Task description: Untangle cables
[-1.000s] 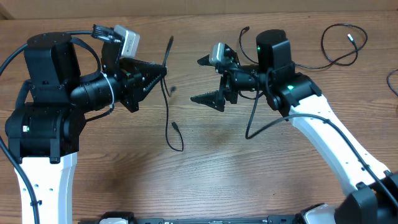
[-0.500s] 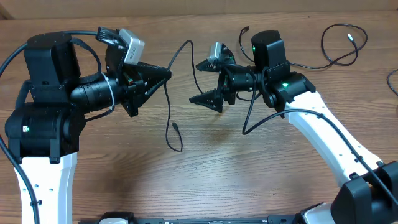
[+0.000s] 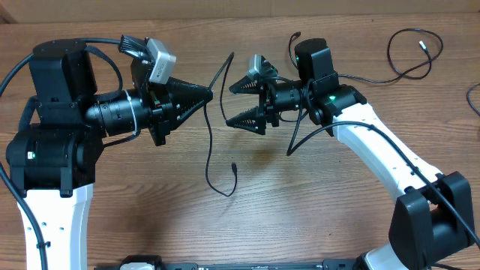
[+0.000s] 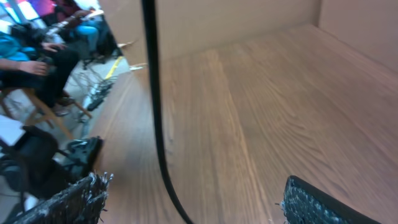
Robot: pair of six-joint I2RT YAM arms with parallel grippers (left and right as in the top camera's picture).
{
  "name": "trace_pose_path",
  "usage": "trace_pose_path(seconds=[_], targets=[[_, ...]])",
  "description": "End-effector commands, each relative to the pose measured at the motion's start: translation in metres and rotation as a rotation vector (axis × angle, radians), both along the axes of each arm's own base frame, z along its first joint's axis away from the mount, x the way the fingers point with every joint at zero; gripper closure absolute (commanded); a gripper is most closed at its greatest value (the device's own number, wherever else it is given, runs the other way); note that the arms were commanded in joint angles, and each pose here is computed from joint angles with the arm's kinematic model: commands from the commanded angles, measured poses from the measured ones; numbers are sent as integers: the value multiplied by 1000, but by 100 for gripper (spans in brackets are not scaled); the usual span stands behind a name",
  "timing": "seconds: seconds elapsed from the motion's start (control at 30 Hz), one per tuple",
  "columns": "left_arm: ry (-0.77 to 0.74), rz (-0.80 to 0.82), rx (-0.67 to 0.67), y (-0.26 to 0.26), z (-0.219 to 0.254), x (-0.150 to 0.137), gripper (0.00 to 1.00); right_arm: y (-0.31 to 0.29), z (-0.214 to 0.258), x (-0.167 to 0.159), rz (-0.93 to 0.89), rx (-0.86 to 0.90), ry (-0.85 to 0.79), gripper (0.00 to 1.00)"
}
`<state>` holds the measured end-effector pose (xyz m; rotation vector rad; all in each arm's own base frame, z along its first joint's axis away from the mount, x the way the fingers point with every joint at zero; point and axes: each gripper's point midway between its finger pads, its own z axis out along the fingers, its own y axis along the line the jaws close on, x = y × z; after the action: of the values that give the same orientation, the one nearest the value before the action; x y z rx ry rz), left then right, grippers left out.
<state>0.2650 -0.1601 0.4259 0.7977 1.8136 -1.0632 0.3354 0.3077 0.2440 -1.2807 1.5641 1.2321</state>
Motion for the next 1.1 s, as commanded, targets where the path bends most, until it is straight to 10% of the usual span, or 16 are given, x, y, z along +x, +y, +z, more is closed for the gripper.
trace_pose_path(seconds=[0.0, 0.53, 1.07], targets=[[-33, -28, -11, -2, 7, -6, 96, 2, 9, -15, 79, 51, 18, 11], [-46, -13, -10, -1, 9, -1, 96, 24, 14, -58, 237, 84, 94, 12], [220, 413, -94, 31, 8, 51, 96, 38, 11, -78, 289, 71, 117, 12]])
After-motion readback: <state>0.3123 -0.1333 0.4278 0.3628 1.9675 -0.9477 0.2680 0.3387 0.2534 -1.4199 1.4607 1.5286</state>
